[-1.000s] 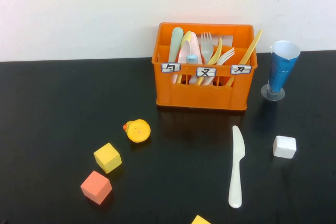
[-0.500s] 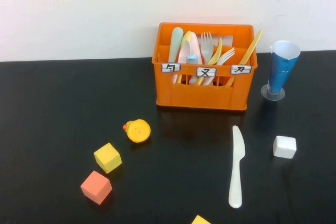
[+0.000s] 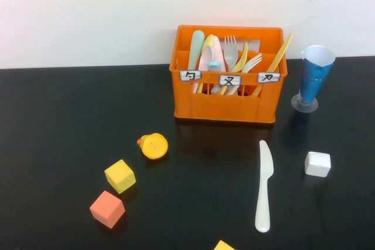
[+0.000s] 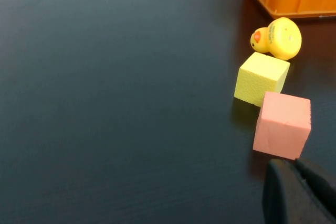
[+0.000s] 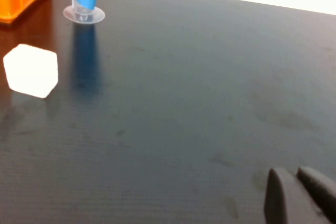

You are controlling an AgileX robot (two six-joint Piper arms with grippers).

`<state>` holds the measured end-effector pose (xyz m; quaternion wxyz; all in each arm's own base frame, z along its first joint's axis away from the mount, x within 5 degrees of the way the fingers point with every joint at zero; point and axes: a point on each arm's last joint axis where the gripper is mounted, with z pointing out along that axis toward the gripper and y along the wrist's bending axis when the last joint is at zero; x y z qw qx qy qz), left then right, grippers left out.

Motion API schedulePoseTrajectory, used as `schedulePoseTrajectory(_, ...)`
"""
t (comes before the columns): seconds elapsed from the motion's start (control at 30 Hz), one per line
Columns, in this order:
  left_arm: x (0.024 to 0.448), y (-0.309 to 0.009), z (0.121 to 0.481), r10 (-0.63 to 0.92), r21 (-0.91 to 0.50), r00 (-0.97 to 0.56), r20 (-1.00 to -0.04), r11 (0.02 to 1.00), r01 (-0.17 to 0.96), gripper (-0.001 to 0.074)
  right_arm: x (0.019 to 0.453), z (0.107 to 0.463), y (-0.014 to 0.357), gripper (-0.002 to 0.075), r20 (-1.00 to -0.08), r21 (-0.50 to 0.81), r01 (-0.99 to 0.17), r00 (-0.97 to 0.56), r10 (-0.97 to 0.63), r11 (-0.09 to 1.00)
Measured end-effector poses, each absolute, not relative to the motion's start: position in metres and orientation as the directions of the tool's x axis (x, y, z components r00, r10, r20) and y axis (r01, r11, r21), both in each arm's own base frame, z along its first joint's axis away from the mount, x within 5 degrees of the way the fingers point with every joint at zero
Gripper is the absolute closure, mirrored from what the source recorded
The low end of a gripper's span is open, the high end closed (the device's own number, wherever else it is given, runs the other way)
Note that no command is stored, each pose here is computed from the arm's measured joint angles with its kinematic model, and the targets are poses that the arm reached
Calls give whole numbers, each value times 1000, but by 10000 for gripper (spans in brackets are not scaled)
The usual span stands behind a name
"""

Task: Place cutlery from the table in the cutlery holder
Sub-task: Pick up the knife

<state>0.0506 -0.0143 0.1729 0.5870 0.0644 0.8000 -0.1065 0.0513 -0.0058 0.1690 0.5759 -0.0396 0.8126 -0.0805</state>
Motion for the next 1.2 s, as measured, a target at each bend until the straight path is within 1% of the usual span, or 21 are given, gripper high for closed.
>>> schedulePoseTrajectory(0.3, 51, -14, 173, -22, -95, -303, -953, 969, 228, 736, 51, 169, -6, 696, -930, -177, 28, -334, -157, 984)
schedulePoseTrajectory(0.37, 51, -14, 173, -22, -95, -303, -953, 969, 228, 736, 51, 169, -5, 696, -935, -142, 28, -331, -125, 990)
schedulePoseTrajectory(0.4, 51, -14, 173, -22, -95, -303, -953, 969, 228, 736, 51, 169, -4, 696, -940, -105, 28, -329, -90, 994)
schedulePoseTrajectory(0.43, 51, -14, 173, -22, -95, -303, -953, 969, 228, 736, 52, 169, -2, 696, -945, -35, 29, -326, -24, 999)
schedulePoseTrajectory(0.5, 51, -14, 173, -22, -95, -303, -953, 969, 228, 736, 52, 169, 4, 696, -935, 159, 34, -317, 161, 987)
schedulePoseTrajectory(0.57, 51, -14, 173, -22, -95, -303, -953, 969, 228, 736, 52, 170, 9, 696, -885, 353, 31, -313, 344, 935)
schedulePoseTrajectory(0.63, 51, -14, 173, -22, -94, -303, -953, 969, 228, 736, 52, 172, 14, 696, -823, 493, 22, -312, 475, 870)
schedulePoseTrajectory(0.67, 51, -14, 173, -22, -94, -303, -953, 969, 228, 736, 52, 173, 16, 696, -792, 548, 17, -311, 525, 837)
schedulePoseTrajectory(0.73, 51, -14, 173, -22, -94, -303, -953, 969, 228, 736, 52, 175, 18, 696, -755, 604, 12, -311, 577, 797)
schedulePoseTrajectory(0.83, 51, -14, 173, -22, -94, -303, -953, 969, 228, 736, 52, 176, 19, 696, -733, 636, 9, -304, 608, 771)
schedulePoseTrajectory(0.97, 51, -14, 173, -22, -94, -303, -953, 969, 228, 736, 53, 179, 17, 696, -735, 646, 6, -264, 625, 763)
schedulePoseTrajectory(1.2, 51, -14, 173, -22, -94, -303, -953, 969, 228, 736, 53, 179, 17, 696, -838, 505, -39, -263, 478, 862)
